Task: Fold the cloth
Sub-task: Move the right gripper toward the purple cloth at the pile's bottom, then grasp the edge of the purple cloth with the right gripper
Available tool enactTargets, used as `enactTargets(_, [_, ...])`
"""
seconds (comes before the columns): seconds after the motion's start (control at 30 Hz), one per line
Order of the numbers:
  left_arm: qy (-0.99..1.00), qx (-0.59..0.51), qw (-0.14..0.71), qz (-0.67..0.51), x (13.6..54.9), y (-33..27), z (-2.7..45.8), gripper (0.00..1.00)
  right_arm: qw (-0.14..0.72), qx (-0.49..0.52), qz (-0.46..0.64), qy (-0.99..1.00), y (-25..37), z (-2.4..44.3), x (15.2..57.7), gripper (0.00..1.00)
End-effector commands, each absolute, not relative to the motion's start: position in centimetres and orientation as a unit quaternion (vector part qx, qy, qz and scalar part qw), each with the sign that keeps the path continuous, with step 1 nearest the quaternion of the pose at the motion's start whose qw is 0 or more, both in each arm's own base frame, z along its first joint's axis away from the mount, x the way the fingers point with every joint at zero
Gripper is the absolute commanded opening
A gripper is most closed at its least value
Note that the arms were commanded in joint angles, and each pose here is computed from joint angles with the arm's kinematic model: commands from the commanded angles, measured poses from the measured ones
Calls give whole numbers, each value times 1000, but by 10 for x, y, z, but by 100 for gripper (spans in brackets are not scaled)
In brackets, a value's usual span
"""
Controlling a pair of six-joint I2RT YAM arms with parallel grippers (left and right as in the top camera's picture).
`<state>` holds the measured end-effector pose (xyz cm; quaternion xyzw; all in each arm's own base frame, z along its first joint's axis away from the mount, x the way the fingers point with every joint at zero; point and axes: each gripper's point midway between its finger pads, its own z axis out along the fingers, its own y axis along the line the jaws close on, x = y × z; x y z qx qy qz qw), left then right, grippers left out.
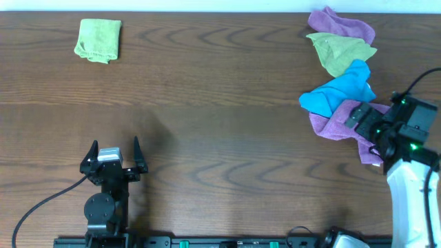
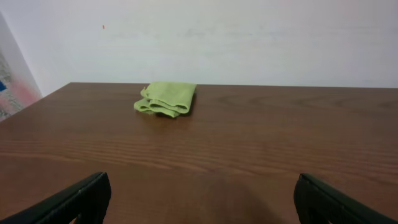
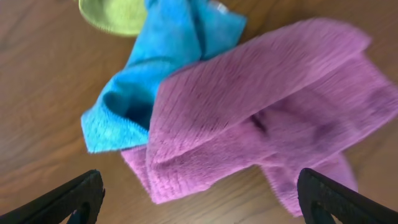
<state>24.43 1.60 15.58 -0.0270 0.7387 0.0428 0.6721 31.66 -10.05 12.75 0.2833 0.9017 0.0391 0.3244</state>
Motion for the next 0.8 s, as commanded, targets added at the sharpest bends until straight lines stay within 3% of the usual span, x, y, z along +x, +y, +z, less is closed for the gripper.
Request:
enactTargets(0.0, [757,-37,649,65,242,24,138,95,307,291,66,904,-95,119,319,99])
enactTargets(0.43, [757,-37,649,65,242,24,138,95,183,405,-89,892,-150,84,247,98])
enactTargets(0.6, [757,-37,649,65,242,24,138,95,199,402,-98,889,-164,83,252,80])
enactTargets(0.77, [757,-37,649,65,242,24,138,95,174,391,-96,899,-165,65,255,72])
